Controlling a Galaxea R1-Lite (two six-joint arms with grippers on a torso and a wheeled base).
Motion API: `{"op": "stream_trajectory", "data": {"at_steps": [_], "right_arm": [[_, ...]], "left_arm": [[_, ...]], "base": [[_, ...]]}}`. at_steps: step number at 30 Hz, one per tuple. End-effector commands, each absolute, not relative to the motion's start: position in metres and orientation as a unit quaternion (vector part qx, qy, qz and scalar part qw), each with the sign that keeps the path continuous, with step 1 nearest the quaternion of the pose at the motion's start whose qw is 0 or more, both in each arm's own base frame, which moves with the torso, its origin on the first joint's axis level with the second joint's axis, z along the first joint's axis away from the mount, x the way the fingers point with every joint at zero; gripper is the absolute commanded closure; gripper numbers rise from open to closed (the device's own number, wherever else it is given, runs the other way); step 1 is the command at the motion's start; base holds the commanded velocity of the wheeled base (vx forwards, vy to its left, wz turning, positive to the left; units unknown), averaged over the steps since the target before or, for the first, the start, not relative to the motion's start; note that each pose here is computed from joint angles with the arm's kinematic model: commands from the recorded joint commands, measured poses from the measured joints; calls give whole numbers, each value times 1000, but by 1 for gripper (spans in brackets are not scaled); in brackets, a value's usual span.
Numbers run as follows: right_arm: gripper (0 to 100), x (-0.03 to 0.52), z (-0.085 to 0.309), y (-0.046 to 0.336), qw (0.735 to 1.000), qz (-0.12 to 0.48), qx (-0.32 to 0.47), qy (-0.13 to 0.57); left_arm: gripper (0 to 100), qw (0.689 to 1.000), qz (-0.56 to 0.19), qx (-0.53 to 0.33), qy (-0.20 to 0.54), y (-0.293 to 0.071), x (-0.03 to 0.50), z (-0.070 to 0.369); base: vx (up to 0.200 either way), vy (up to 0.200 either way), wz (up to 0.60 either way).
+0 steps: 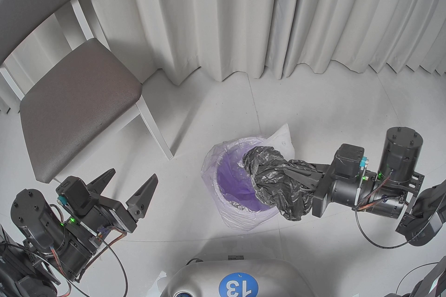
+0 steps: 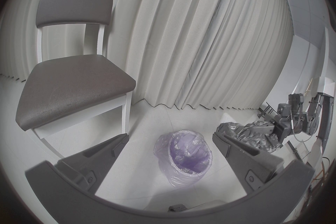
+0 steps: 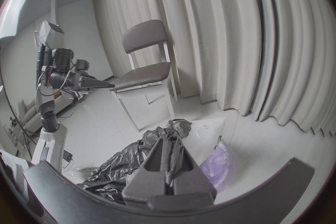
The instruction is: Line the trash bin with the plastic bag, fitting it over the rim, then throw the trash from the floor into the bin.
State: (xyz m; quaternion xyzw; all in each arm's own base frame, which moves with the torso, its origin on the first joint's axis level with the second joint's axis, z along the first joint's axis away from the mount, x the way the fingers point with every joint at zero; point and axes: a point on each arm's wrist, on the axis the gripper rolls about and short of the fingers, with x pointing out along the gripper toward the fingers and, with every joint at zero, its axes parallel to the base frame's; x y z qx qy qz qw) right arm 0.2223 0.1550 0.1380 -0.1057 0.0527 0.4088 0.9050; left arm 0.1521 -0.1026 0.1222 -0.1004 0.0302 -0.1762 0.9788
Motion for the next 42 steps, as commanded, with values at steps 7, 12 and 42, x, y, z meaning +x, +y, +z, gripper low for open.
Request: {"op": "stream_trajectory", "data": {"at_steps": [7,12,42], "right_arm": [[100,270,106,187,913,371,-108,130],[100,291,105,200,912,353,-118,174],[100,375,74,219,884,272,-126,360]], "left_arm": [[0,983,-144,-115,-11,-90,161,136],[0,989,-111,-101,-8,-82,172,132],[0,991,-97,-93,-17,-68,161,135]], "base": [[0,0,0],[0,0,0],[0,0,0]]}}
